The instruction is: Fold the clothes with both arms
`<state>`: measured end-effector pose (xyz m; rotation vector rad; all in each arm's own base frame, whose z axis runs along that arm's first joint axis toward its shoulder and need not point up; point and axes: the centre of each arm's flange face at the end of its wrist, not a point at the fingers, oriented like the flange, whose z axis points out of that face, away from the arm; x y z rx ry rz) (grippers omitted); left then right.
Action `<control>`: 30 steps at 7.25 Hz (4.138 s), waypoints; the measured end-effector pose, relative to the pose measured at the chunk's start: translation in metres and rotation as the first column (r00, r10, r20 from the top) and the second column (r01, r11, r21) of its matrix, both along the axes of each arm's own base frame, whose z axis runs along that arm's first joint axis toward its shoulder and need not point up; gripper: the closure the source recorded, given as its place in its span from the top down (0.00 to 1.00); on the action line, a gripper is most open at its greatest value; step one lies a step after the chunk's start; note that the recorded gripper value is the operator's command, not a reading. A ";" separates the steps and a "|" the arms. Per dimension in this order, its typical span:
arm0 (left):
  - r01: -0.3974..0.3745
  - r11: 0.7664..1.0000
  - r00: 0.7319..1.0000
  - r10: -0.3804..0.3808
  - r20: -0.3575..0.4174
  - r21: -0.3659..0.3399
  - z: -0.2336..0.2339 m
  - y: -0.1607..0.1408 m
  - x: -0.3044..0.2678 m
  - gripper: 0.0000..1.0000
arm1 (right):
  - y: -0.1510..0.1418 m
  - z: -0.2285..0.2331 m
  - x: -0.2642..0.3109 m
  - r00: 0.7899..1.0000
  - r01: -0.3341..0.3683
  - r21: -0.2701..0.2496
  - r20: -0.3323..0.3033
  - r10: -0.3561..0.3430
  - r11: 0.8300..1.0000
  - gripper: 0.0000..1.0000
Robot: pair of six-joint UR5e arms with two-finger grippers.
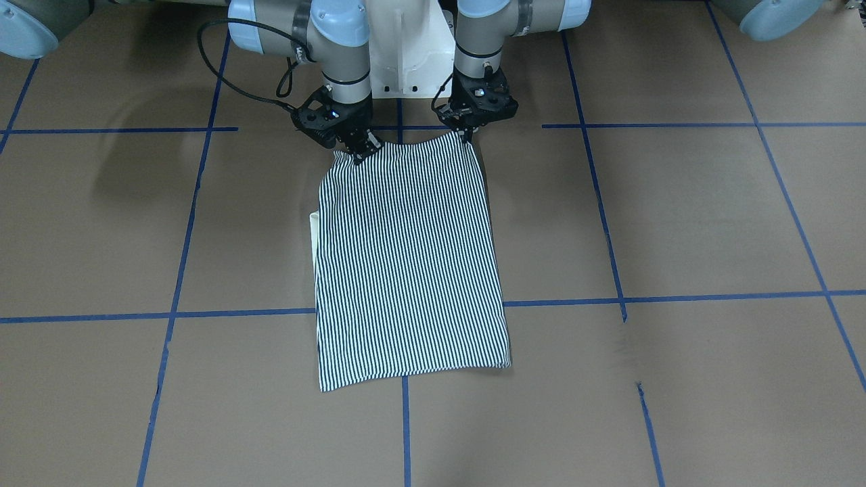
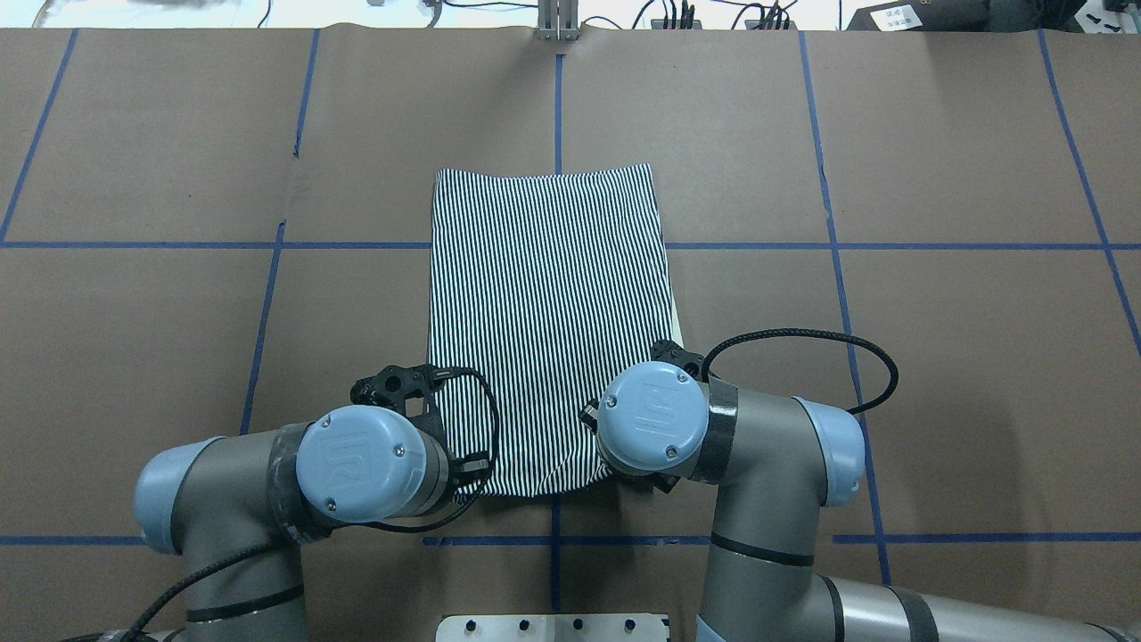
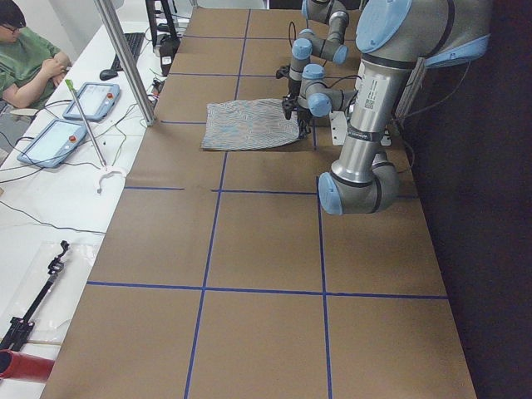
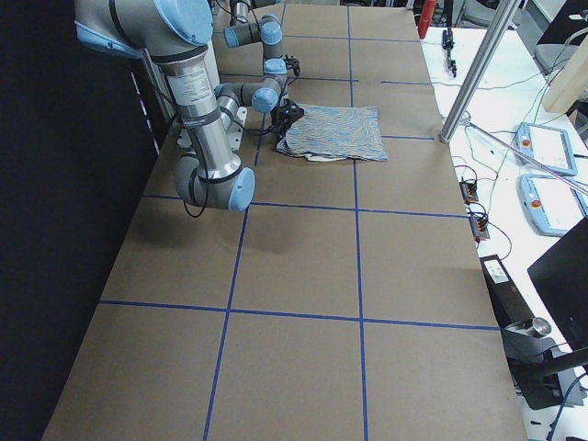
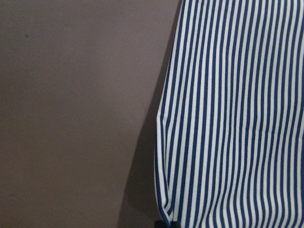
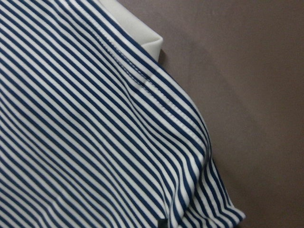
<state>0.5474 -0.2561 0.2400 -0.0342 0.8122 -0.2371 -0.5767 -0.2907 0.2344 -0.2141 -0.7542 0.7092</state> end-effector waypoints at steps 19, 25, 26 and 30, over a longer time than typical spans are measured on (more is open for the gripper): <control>0.330 0.942 0.941 -0.324 -0.097 0.058 0.052 -0.242 -0.048 1.00 | -0.236 -0.022 -0.019 0.992 -0.106 0.299 0.095 0.081 0.948 0.99; 0.294 0.946 0.955 -0.284 -0.086 0.136 0.075 -0.317 -0.091 1.00 | -0.333 0.001 0.029 0.999 -0.044 0.412 0.013 0.042 0.910 1.00; 0.261 0.957 0.963 -0.248 -0.103 0.128 0.070 -0.317 -0.102 1.00 | -0.332 -0.006 0.032 1.000 -0.012 0.424 0.015 0.006 0.906 1.00; 0.208 0.963 0.976 -0.193 -0.098 0.170 0.053 -0.318 -0.141 1.00 | -0.266 -0.069 0.002 0.953 0.304 0.508 -0.169 -0.252 0.806 1.00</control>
